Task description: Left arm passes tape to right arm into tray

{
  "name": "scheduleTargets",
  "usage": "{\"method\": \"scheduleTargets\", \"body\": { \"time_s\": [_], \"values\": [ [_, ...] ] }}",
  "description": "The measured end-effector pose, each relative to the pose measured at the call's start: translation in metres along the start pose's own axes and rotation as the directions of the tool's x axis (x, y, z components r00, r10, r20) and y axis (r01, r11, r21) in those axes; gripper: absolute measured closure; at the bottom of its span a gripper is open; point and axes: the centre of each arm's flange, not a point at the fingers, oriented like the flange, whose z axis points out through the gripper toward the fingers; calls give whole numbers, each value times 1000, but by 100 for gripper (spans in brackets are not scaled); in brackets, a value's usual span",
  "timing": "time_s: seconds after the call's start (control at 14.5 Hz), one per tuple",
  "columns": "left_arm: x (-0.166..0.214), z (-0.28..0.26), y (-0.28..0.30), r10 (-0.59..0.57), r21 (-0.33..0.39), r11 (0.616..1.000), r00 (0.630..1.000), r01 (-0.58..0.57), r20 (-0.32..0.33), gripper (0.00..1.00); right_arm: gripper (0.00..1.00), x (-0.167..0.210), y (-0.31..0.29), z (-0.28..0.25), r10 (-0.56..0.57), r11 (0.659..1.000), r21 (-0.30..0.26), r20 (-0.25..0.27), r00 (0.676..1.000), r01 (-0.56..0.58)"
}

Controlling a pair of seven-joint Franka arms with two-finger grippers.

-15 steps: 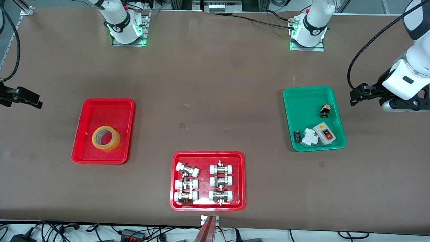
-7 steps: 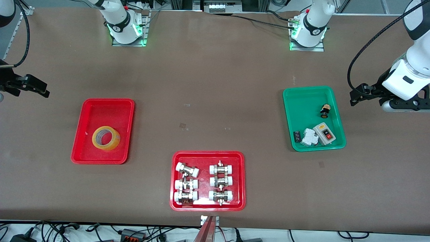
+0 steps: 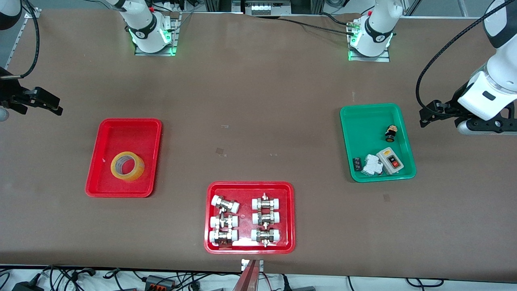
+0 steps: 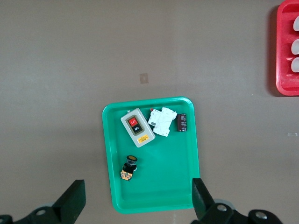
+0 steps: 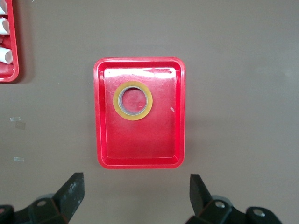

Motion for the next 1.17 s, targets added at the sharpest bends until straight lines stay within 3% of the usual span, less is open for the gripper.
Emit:
{"method": "scheduleTargets", "body": {
  "time_s": [1.17],
  "values": [
    [0,0,0,1,0,1000,1000,-1,0,0,0,-1,0,1,1,1000,18,7,1000,-1]
  ]
}}
